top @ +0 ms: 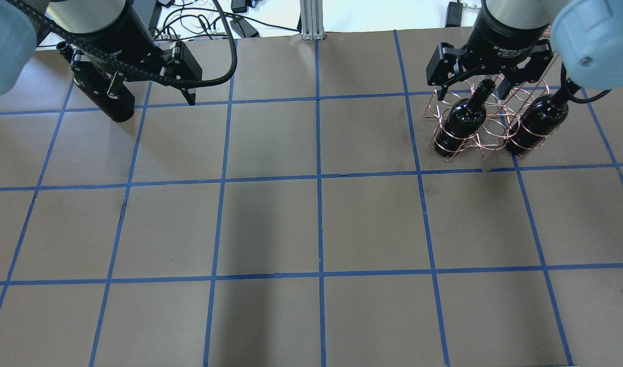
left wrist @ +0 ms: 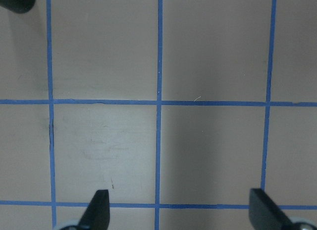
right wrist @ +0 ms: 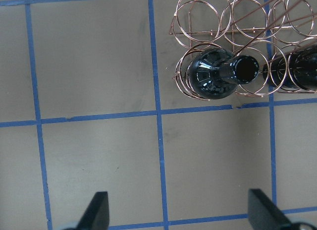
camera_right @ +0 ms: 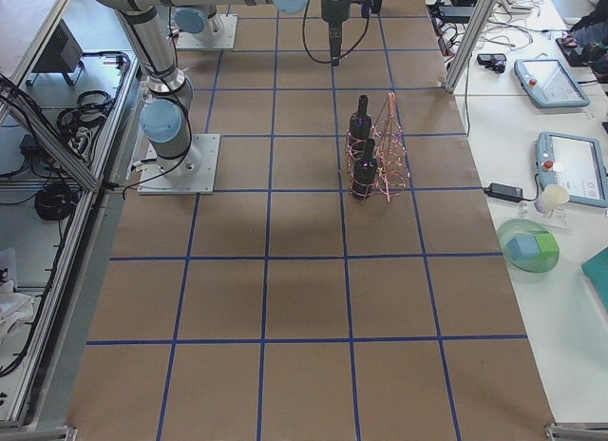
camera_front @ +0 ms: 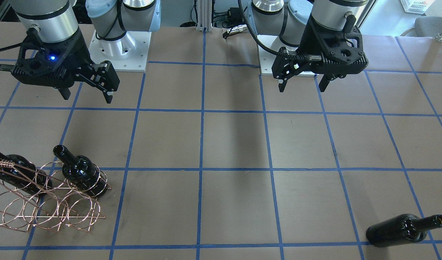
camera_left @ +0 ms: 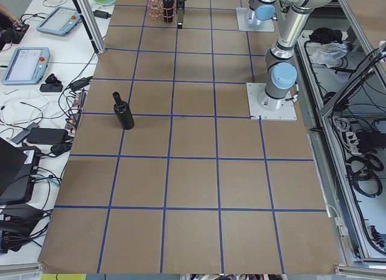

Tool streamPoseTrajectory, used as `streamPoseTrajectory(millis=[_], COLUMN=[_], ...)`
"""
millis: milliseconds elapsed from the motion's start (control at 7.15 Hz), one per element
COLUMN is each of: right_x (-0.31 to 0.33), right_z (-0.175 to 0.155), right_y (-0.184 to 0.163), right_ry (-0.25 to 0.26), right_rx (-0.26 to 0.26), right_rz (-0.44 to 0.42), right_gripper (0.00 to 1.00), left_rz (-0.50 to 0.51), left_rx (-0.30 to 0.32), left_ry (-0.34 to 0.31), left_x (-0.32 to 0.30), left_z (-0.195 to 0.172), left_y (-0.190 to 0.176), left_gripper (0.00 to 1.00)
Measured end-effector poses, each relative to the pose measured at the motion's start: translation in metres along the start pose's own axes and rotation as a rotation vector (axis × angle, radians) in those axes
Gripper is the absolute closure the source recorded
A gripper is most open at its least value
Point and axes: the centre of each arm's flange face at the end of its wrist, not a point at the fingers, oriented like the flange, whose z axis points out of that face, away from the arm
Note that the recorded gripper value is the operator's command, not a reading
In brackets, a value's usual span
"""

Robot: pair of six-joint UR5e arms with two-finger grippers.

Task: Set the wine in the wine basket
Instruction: 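Swing the left gripper holding the dark wine bottle toward the table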

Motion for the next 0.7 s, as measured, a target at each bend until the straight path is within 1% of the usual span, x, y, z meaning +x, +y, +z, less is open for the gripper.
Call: streamPoseTrajectory(millis=[419, 559, 699], right_x=[0.0, 0.0, 0.0], right_z=[0.0, 0.0, 0.0], right_y=[0.0, 0.0, 0.0], right_ry=[0.0, 0.0, 0.0], right_rx=[-0.001, -0.002, -0.002], right_rz=[-0.001, -0.001, -0.001], right_gripper=[0.0, 0.0, 0.0], left_rz=[0.002, -0.005, -0.009], left_rx=[-0.007, 0.0, 0.038], left_ry=[-0.001, -0.004, -0.004], left_x=[0.0, -0.003, -0.013], left_z=[0.006, 0.009, 0.012], left_y=[0.008, 0.008, -0.001], left_gripper=[0.0, 0.0, 0.0])
